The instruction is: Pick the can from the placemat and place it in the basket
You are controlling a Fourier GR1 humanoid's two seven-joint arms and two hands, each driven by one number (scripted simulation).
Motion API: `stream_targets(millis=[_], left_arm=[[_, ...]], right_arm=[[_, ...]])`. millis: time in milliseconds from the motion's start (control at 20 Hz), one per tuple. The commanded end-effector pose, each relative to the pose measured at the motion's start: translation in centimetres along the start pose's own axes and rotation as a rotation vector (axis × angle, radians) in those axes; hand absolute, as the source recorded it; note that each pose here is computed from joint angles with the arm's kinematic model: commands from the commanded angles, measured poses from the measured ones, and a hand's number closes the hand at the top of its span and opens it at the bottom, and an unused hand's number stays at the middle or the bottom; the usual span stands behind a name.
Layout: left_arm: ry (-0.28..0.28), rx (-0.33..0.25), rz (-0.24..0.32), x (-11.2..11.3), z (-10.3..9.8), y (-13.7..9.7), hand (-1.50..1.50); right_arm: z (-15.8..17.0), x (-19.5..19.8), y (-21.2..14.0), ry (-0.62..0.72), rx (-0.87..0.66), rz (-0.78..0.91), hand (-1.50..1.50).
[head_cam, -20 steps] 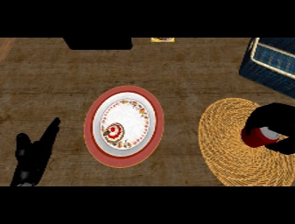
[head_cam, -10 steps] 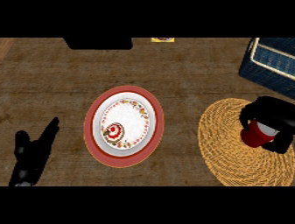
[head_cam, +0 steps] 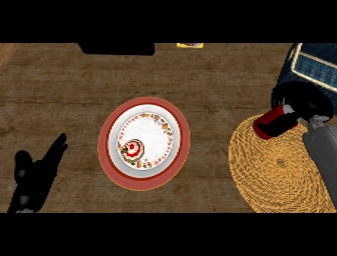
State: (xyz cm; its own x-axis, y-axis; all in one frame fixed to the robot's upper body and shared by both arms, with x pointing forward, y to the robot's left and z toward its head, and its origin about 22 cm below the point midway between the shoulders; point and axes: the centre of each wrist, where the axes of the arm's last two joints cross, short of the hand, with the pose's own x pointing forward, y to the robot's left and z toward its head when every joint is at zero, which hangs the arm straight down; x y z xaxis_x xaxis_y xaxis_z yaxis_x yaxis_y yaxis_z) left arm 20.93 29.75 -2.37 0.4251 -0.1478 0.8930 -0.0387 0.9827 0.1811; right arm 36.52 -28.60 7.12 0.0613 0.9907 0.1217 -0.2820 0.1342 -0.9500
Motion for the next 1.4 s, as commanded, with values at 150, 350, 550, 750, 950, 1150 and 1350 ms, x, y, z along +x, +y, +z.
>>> stream_targets(millis=[150, 350, 550, 750, 950, 1150, 1350], left_arm=[[0.11, -0.027, 0.014, -2.3, 0.5, -0.8, 0.0], [0.111, -0.018, 0.032, -2.2, 0.1, -0.3, 0.0], [0.124, -0.024, 0.027, -2.3, 0.5, -0.9, 0.0], [0.124, -0.026, 0.025, -2.8, 0.0, -0.4, 0.0], [0.117, -0.015, 0.048, -2.9, 0.3, -1.0, 0.0], [0.114, -0.001, 0.04, -1.7, 0.1, 0.0, 0.0], [0.107, -0.026, 0.017, -2.0, 0.1, -1.7, 0.0]], right_arm=[[-0.5, 9.4, -5.5, 0.191, -0.36, -0.637, 1.5], [1.4, 13.9, -12.6, 0.218, -0.66, -0.74, 1.5], [2.9, 16.2, -18.0, 0.292, -0.81, -0.803, 1.5], [4.2, 14.2, -23.1, 0.411, -0.842, -0.733, 1.5], [5.7, 15.0, -26.9, 0.466, -0.929, -0.772, 1.5], [5.2, 12.0, -27.7, 0.507, -0.901, -0.737, 1.5], [4.1, 8.5, -29.4, 0.537, -0.925, -0.756, 1.5]])
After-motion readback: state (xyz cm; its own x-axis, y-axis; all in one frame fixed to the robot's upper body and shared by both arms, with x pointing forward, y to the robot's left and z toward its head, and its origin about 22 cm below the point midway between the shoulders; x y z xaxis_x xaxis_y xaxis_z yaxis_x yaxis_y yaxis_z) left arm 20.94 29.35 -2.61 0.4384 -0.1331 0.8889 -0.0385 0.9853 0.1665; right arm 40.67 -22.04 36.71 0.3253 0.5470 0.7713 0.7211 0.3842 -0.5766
